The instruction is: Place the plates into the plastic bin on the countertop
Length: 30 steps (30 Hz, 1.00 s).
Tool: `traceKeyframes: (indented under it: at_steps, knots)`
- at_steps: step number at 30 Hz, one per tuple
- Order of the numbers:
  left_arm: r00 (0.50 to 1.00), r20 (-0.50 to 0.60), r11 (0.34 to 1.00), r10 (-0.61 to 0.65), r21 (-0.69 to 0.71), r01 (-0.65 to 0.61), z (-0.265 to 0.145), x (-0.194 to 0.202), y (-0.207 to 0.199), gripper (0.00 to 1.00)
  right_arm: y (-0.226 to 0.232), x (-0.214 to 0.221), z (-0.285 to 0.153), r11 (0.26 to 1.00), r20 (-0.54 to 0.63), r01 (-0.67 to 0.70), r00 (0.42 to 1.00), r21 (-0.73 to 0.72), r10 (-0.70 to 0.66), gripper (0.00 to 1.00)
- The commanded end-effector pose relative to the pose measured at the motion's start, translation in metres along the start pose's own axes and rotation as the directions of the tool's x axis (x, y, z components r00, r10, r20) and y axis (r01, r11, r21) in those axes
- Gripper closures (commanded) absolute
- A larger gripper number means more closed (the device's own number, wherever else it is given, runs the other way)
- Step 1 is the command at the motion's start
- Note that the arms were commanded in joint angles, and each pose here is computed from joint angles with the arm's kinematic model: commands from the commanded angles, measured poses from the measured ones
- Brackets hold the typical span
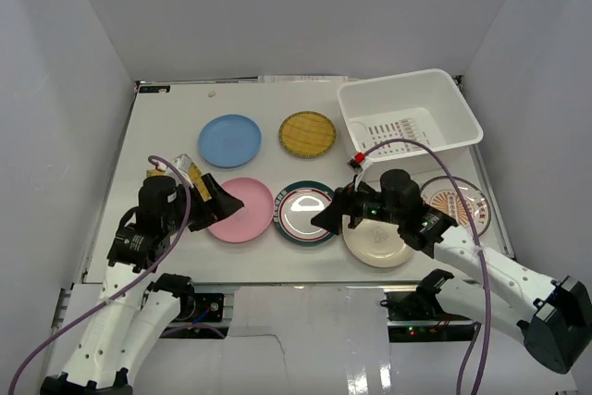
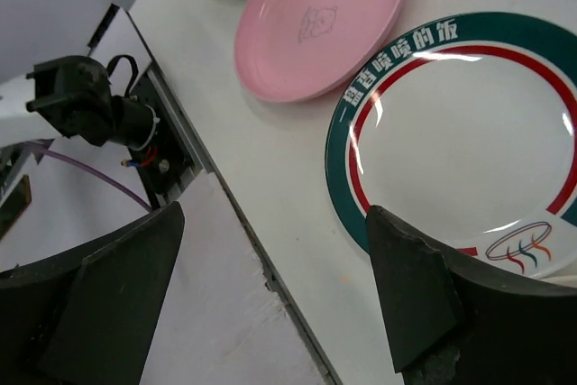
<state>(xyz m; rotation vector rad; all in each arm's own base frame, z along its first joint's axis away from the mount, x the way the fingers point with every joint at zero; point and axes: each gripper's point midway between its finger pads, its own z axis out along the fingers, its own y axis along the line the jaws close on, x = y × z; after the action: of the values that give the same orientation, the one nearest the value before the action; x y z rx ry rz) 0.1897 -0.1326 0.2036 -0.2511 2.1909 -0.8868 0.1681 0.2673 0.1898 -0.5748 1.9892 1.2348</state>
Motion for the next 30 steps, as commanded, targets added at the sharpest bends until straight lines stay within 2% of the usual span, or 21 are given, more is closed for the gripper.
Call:
traceKeyframes:
  at_steps: [1,5,8,10,12,14,16,17,19,20,21,23,24,27,29,30]
  knots:
    - [0.997,-0.015,0.975,-0.074,-0.21,0.07,-0.01,0.009,0.034,0.02,-0.012,0.005,0.018,0.99,0.008,0.085,0.996,0.11,-0.086,0.13]
    - [0.977,-0.019,0.901,-0.214,-0.39,0.19,-0.011,0.033,0.072,0.02,-0.021,0.03,0.04,0.98,-0.081,0.117,0.991,0.16,-0.105,0.16]
    - [0.94,0.021,0.831,-0.339,-0.462,0.31,0.0,0.051,0.095,0.02,-0.025,0.032,0.056,0.976,-0.103,0.12,0.989,0.18,-0.103,0.2]
    - [0.922,0.103,0.781,-0.372,-0.502,0.371,0.006,0.051,0.112,0.02,-0.029,0.027,0.063,0.97,-0.102,0.133,0.988,0.202,-0.114,0.26]
    - [0.902,0.16,0.765,-0.4,-0.484,0.425,0.013,0.046,0.115,0.02,-0.029,0.011,0.069,0.963,-0.068,0.147,0.988,0.226,-0.135,0.29]
    - [0.894,0.232,0.744,-0.383,-0.496,0.447,0.018,0.038,0.127,0.08,-0.035,-0.001,0.083,0.954,-0.058,0.147,0.989,0.261,-0.137,0.31]
    - [0.886,0.257,0.734,-0.385,-0.497,0.463,0.024,0.035,0.133,0.12,-0.039,-0.017,0.092,0.942,-0.033,0.139,0.99,0.306,-0.135,0.32]
    - [0.882,0.266,0.723,-0.389,-0.506,0.471,0.031,0.035,0.138,0.2,-0.035,-0.04,0.099,0.936,0.016,0.129,0.99,0.327,-0.143,0.32]
    - [0.88,0.257,0.695,-0.399,-0.541,0.473,0.039,0.049,0.154,0.21,-0.048,-0.046,0.12,0.92,0.017,0.114,0.991,0.374,-0.13,0.3]
    - [0.879,0.261,0.688,-0.398,-0.548,0.475,0.045,0.05,0.159,0.24,-0.044,-0.073,0.13,0.914,0.074,0.104,0.987,0.393,-0.144,0.26]
    - [0.88,0.26,0.686,-0.398,-0.552,0.474,0.047,0.053,0.163,0.26,-0.047,-0.079,0.14,0.908,0.079,0.097,0.987,0.407,-0.141,0.24]
    - [0.881,0.274,0.684,-0.387,-0.555,0.473,0.053,0.056,0.172,0.3,-0.067,-0.076,0.167,0.883,0.043,0.097,0.99,0.46,-0.132,0.2]
    - [0.884,0.274,0.682,-0.379,-0.562,0.467,0.054,0.057,0.175,0.37,-0.071,-0.091,0.188,0.873,0.067,0.085,0.989,0.48,-0.134,0.19]
    - [0.897,0.286,0.68,-0.338,-0.584,0.442,0.055,0.056,0.184,0.49,-0.085,-0.112,0.227,0.852,0.102,0.045,0.988,0.521,-0.115,0.18]
    - [0.905,0.284,0.676,-0.317,-0.602,0.425,0.054,0.055,0.189,0.55,-0.095,-0.119,0.243,0.844,0.118,0.013,0.989,0.537,-0.09,0.18]
    - [0.908,0.288,0.672,-0.305,-0.611,0.419,0.053,0.054,0.191,0.63,-0.111,-0.107,0.257,0.824,0.103,0.008,0.991,0.567,-0.08,0.18]
